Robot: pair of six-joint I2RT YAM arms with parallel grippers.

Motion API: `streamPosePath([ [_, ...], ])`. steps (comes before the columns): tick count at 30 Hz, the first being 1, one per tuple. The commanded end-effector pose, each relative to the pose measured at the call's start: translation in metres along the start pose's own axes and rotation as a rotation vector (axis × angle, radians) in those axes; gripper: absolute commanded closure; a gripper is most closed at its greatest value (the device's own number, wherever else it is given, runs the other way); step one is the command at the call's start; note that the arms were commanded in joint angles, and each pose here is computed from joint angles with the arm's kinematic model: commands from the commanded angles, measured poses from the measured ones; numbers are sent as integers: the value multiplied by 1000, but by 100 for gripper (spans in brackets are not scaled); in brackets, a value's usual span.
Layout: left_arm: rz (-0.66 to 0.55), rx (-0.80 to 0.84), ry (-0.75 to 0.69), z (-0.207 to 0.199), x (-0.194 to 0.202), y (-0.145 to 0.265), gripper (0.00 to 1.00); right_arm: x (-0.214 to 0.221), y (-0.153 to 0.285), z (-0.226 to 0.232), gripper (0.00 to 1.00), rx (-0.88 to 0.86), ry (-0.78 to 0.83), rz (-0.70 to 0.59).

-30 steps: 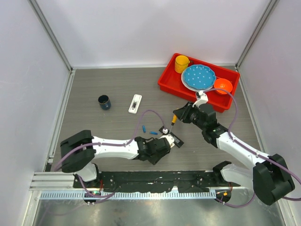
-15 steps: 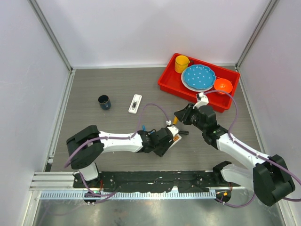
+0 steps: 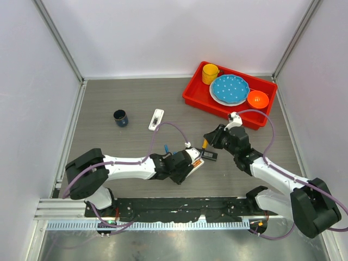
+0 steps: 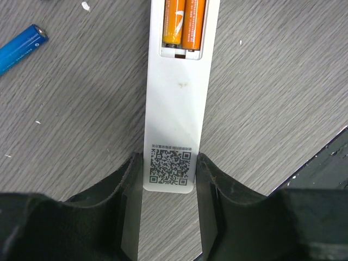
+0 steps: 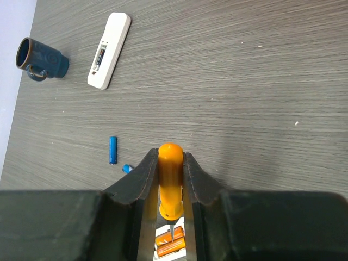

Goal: Unload the batteries from the remote control

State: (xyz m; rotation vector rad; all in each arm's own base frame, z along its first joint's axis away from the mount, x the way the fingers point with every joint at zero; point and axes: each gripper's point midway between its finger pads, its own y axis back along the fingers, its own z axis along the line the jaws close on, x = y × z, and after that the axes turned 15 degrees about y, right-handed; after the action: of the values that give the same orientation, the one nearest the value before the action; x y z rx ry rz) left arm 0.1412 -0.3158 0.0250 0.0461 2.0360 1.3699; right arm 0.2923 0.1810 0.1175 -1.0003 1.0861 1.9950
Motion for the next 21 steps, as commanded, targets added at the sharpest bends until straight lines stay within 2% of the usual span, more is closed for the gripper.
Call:
streamPosePath([
  [1, 0, 25, 25, -2, 1, 6, 100, -22, -1, 2, 99, -4, -11, -98],
  [21, 30, 41, 25, -5, 7, 3, 100, -1, -11, -12, 99, 28, 18, -61],
])
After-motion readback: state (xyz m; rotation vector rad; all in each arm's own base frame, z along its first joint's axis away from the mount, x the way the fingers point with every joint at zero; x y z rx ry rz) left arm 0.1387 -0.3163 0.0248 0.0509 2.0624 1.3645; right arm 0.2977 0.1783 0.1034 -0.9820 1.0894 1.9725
